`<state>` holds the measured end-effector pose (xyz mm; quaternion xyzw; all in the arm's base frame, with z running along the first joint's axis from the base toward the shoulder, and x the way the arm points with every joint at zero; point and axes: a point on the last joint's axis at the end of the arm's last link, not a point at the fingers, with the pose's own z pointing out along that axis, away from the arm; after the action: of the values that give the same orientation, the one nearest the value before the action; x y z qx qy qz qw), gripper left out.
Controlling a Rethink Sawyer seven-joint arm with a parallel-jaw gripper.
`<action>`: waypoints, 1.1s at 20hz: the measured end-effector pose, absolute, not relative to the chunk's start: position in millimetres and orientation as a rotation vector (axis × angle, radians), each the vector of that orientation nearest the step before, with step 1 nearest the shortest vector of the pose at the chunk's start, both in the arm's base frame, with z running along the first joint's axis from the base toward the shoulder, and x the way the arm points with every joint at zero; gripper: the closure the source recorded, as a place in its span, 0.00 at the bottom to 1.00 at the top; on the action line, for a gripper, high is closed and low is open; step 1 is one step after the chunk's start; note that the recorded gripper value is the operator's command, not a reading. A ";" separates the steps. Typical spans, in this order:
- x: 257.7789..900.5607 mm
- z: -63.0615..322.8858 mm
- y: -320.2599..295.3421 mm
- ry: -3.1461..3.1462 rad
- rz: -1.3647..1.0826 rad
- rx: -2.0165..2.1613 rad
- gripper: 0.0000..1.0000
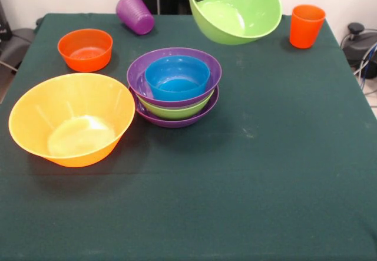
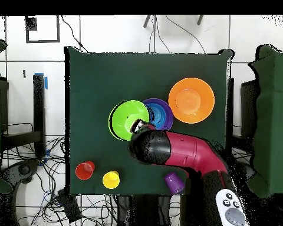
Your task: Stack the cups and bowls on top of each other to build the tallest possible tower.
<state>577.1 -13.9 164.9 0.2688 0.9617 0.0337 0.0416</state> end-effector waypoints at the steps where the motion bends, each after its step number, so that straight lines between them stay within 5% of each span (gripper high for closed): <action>1: 577.3 164.9 -13.5 2.947 0.103 0.817 1.00; 22: 618.2 184.1 -29.3 3.002 0.153 0.727 1.00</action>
<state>618.2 -29.3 184.1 0.2352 0.9704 0.0494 0.0246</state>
